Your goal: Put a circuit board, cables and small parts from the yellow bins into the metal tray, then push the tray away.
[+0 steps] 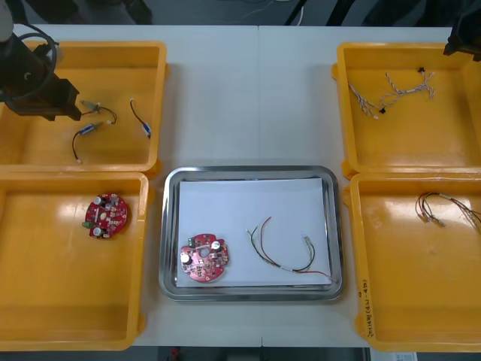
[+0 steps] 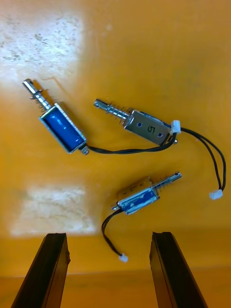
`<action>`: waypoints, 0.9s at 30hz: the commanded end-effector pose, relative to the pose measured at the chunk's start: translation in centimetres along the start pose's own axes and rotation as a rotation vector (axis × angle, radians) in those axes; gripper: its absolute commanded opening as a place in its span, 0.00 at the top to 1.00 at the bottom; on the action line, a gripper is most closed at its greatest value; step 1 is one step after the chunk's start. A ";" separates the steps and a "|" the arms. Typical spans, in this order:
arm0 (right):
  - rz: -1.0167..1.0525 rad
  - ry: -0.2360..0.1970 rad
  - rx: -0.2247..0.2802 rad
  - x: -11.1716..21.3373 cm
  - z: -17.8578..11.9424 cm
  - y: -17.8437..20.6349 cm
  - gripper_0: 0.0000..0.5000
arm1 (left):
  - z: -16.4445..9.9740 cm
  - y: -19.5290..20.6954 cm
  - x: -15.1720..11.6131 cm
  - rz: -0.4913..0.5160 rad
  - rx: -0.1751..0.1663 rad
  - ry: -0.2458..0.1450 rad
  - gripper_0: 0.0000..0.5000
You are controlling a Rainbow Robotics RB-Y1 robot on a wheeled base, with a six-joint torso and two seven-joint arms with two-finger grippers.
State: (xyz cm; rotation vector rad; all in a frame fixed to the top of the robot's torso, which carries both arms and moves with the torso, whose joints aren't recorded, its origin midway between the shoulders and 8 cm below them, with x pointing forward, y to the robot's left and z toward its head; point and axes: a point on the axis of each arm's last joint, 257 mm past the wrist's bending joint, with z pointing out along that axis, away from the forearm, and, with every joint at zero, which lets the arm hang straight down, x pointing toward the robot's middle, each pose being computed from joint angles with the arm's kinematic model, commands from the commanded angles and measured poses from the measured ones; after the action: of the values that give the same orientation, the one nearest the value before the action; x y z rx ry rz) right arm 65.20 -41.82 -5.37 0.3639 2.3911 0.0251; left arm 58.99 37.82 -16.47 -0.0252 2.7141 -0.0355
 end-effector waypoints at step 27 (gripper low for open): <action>0.059 -0.175 -0.050 -4.6 2.1 -0.4 0.00 | 3.8 -3.1 -2.2 0.213 -0.031 -0.075 0.00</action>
State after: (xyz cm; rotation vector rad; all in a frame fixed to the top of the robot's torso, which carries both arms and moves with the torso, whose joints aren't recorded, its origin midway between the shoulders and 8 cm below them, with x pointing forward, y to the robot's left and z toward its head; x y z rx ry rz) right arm 68.13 -44.75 -8.43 0.4440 2.2828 0.0260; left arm 61.00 36.82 -21.09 0.0186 2.6787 0.0405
